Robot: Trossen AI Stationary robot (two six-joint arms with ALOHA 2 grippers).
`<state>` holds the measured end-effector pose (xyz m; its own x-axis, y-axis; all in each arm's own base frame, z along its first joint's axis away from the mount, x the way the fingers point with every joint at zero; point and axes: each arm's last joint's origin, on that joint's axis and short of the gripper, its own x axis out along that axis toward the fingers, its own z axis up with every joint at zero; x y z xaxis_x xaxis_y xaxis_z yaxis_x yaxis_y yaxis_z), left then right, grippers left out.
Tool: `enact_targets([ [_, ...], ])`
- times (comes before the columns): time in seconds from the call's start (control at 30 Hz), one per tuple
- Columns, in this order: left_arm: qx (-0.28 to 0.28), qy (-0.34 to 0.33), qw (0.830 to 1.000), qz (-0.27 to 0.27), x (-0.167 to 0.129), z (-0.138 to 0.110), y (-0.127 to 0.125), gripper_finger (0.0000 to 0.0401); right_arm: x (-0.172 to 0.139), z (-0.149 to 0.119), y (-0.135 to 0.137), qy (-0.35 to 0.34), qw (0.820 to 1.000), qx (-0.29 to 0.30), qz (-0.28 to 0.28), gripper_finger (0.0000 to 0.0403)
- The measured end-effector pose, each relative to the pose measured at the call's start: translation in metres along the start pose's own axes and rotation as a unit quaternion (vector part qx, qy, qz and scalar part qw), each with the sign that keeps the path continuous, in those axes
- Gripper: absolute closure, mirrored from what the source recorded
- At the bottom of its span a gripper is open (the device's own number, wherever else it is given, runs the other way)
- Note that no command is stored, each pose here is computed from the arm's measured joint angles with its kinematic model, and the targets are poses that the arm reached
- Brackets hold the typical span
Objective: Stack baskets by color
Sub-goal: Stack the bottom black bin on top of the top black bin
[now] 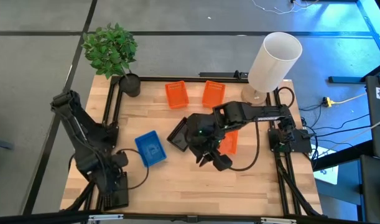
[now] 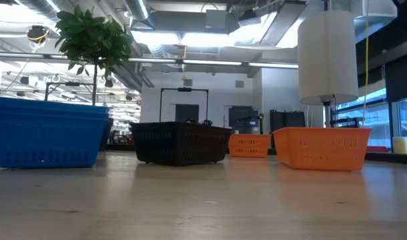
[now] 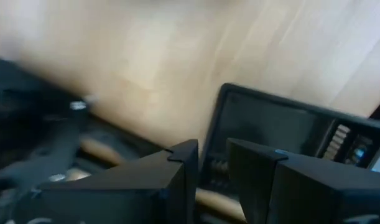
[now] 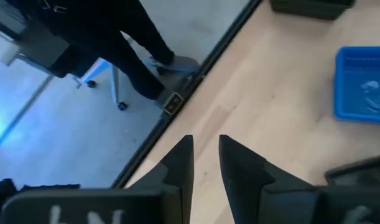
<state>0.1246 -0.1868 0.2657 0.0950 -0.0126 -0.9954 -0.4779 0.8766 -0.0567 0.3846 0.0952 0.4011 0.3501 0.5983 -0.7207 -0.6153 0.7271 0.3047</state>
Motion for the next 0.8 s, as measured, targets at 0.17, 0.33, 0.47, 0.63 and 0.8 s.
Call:
enact_targets([
  [0.17,-0.018,0.0,0.999,-0.048,0.026,-0.001,-0.007,0.0325,0.001,0.001,0.003,-0.004,1.0,-0.001,0.026,0.0327],
  [0.33,-0.014,-0.017,0.999,-0.03,0.037,-0.001,-0.001,0.0325,0.001,0.001,0.003,-0.005,1.0,-0.002,0.029,0.0327],
  [0.47,-0.01,-0.004,1.0,-0.016,0.048,-0.004,0.004,0.0325,0.001,0.001,0.003,-0.005,1.0,-0.001,0.029,0.0326],
  [0.63,0.001,-0.004,0.999,-0.051,0.064,-0.006,0.002,0.0325,0.001,0.001,0.004,-0.004,1.0,-0.001,0.029,0.0326],
  [0.8,0.004,0.001,0.999,-0.039,0.07,-0.007,0.006,0.0325,0.001,0.001,0.003,-0.004,1.0,0.001,0.029,0.0326],
])
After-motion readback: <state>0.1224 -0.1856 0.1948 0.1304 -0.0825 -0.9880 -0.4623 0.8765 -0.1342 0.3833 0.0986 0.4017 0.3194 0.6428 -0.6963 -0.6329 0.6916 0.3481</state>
